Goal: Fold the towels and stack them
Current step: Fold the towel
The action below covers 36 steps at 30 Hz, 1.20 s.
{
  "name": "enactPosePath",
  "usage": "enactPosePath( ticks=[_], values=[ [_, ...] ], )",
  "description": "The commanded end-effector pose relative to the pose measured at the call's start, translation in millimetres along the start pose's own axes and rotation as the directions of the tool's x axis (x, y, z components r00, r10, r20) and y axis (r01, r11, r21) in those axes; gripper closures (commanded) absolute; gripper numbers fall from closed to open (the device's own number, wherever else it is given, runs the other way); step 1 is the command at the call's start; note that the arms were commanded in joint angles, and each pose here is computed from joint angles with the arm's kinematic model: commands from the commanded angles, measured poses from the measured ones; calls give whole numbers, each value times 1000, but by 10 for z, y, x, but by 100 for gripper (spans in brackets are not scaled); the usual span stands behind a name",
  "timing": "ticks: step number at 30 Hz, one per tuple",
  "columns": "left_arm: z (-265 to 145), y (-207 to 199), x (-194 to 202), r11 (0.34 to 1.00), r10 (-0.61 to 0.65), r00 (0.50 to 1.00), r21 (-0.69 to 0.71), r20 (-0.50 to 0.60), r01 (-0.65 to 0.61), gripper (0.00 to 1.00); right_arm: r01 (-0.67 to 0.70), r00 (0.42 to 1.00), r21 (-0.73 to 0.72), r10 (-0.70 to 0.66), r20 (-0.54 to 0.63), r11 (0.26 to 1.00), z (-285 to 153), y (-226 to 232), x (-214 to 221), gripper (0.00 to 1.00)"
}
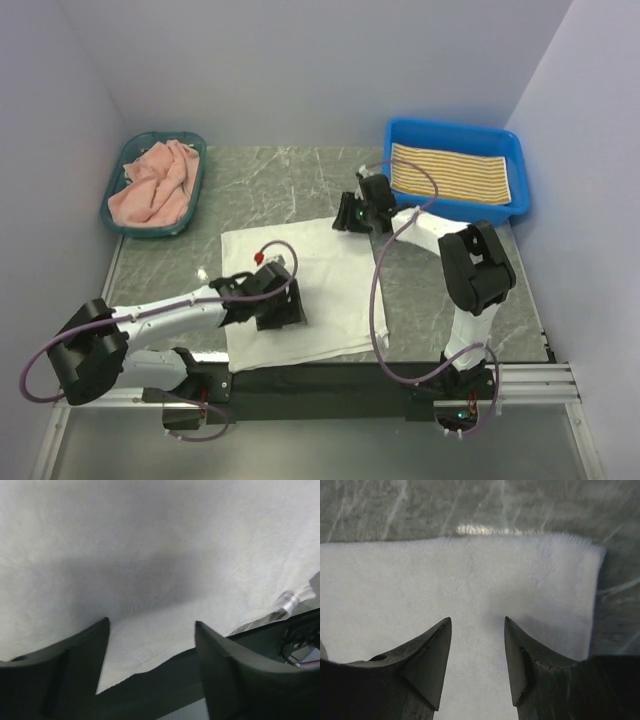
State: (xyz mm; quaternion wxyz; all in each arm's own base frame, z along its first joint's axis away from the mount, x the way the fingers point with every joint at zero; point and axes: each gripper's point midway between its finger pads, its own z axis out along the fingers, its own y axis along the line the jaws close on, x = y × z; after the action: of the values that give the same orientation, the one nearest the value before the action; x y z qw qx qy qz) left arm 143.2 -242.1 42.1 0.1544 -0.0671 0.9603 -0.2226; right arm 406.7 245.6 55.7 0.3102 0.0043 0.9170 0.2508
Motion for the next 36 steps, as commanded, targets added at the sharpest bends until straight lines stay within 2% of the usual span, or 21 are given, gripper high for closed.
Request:
enactPosePath(
  ticks=[1, 3, 4, 5, 6, 7, 8, 10, 14, 20, 23, 29, 36],
  values=[
    [-284, -31, -539, 997, 39, 992, -70, 121, -31, 21, 289, 945, 99, -300, 129, 952, -435, 85, -730, 46],
    [-414, -16, -911, 993, 66, 980, -111, 187, -46, 17, 412, 892, 150, -431, 133, 899, -517, 83, -954, 46],
    [-459, 111, -1163, 991, 32, 973, -136, 227, -1, 15, 443, 883, 168, -461, 91, 881, -489, 14, -921, 46],
    [-531, 124, -1357, 988, 70, 965, -150, 254, -32, 14, 519, 841, 175, -536, 68, 836, -487, -8, -958, 46],
    [-519, 225, -1484, 981, 74, 962, -193, 263, -23, 14, 548, 821, 181, -567, 67, 816, -498, 22, -1050, 46],
    [-564, 376, -1678, 973, 51, 956, -228, 289, 17, 14, 575, 811, 183, -586, 7, 798, -433, -65, -970, 46],
    [-629, 391, -1840, 969, 78, 948, -248, 307, 1, 14, 620, 777, 189, -629, -14, 761, -413, -95, -1001, 46],
    [-654, 606, -2051, 948, 70, 942, -315, 328, 39, 14, 661, 745, 190, -664, -58, 726, -334, -153, -1006, 46],
    [-769, 794, -2391, 935, 76, 913, -346, 402, 75, 15, 754, 656, 168, -743, -136, 635, -202, -219, -1069, 45],
    [-750, 961, -2297, 932, 78, 922, -356, 379, 68, 14, 826, 559, 108, -780, -282, 553, 11, -451, -887, 43],
    [-784, 1037, -2250, 923, 90, 917, -378, 388, 69, 14, 838, 537, 88, -785, -310, 538, 19, -520, -845, 42],
    [-770, 1088, -2162, 927, 97, 916, -371, 389, 60, 15, 837, 524, 5, -798, -298, 548, 39, -436, -729, 43],
    [-766, 1085, -2165, 929, 98, 916, -366, 389, 56, 15, 834, 515, -5, -782, -352, 552, 220, -579, -593, 46]
  ],
)
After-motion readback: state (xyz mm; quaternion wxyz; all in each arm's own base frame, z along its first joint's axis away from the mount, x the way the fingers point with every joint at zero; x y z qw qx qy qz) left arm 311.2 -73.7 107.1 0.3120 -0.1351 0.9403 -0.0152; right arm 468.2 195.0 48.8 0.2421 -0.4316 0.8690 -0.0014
